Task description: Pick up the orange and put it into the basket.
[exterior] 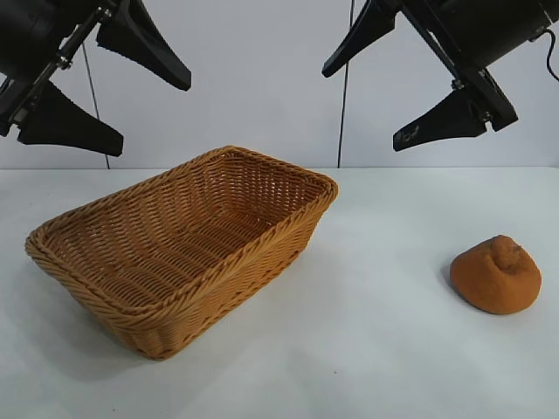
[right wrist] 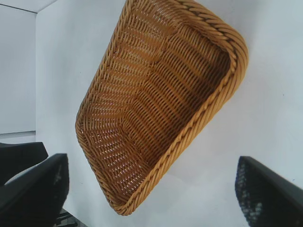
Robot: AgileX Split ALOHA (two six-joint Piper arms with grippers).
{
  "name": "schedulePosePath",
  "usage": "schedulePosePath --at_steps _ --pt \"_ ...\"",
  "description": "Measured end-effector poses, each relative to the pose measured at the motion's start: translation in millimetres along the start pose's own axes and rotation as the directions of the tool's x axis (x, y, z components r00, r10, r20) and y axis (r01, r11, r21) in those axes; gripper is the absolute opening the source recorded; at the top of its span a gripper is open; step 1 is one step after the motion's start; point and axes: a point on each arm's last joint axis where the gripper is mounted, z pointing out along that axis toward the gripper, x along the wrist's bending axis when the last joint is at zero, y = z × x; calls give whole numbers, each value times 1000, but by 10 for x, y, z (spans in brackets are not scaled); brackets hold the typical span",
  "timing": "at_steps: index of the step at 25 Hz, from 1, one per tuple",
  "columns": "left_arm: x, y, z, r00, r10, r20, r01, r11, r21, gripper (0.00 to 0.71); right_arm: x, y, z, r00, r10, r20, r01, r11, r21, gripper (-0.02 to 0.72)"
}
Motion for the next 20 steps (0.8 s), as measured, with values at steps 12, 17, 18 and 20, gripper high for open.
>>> schedulePosePath --at_steps 12,17,18,20 --pt "11 22 0 1000 2 -12 -2 1000 -24 616 0 0 0 1000 0 0 0 1000 0 652" --pt "47 106 -7 999 -1 -52 -5 993 -116 616 0 0 0 1000 0 0 0 1000 0 652" --pt "51 115 -9 998 -2 -56 -5 992 -127 616 0 0 0 1000 0 0 0 1000 0 652" --pt "55 126 -10 998 -2 -61 -6 990 -138 616 0 0 0 1000 0 0 0 1000 0 652"
